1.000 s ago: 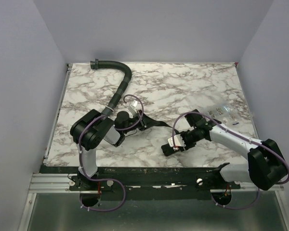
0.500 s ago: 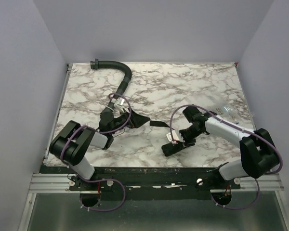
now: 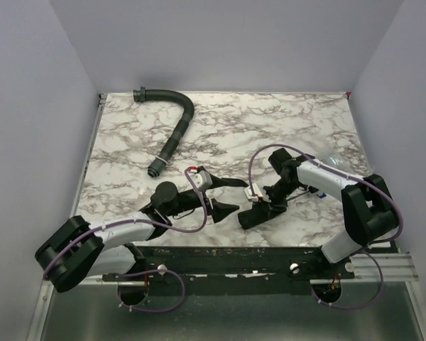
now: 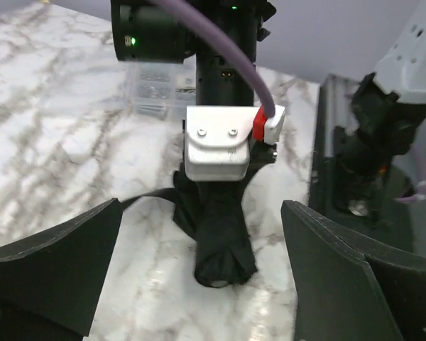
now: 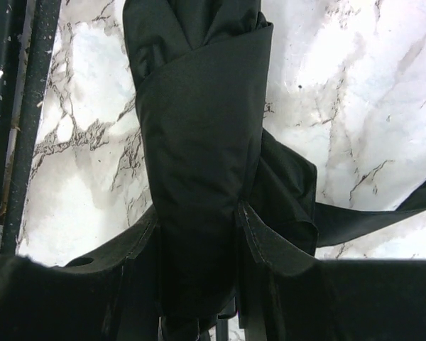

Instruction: Put away the umbrella

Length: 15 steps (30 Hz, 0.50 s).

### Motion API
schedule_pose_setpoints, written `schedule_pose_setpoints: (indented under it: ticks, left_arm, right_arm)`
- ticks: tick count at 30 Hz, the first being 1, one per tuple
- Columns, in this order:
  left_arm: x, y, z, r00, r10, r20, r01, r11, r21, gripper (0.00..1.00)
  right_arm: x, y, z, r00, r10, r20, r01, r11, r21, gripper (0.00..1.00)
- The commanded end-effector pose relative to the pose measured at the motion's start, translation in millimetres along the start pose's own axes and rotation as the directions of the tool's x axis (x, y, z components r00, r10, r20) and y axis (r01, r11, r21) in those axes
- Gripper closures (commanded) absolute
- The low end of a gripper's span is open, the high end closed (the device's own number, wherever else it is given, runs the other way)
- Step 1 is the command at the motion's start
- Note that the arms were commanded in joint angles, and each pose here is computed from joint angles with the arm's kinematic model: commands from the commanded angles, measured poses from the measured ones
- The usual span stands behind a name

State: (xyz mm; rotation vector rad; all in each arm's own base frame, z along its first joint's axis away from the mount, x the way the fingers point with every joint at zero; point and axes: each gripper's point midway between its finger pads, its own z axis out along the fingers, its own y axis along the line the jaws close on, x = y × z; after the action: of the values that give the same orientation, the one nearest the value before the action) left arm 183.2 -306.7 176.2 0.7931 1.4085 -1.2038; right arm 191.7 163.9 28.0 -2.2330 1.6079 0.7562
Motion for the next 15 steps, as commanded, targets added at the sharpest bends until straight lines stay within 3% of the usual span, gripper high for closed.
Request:
schedule_pose_setpoints:
  ticks: [1,6,15]
  left_arm:
    - [47.1,29.7,-3.1,0.881,0.327,-0.343,-0.361,0.932,-0.040,0.02]
    - [76.1,15.1,7.4,0.746,0.483,-0.458,-0.507,0.858,0.080,0.02]
    - [100.3,-7.5,55.4,0.603,0.632,-0.487,-0.638,0.748,0.180,0.03]
  right_arm:
    - [33.3,43.8,12.1,0.971,0.211,-0.115,-0.229,0.958,-0.174,0.93]
    - [34.8,39.9,14.8,0.956,0.271,-0.108,-0.289,0.933,-0.215,0.93]
    - [44.9,37.4,23.2,0.936,0.324,-0.138,-0.349,0.903,-0.250,0.93]
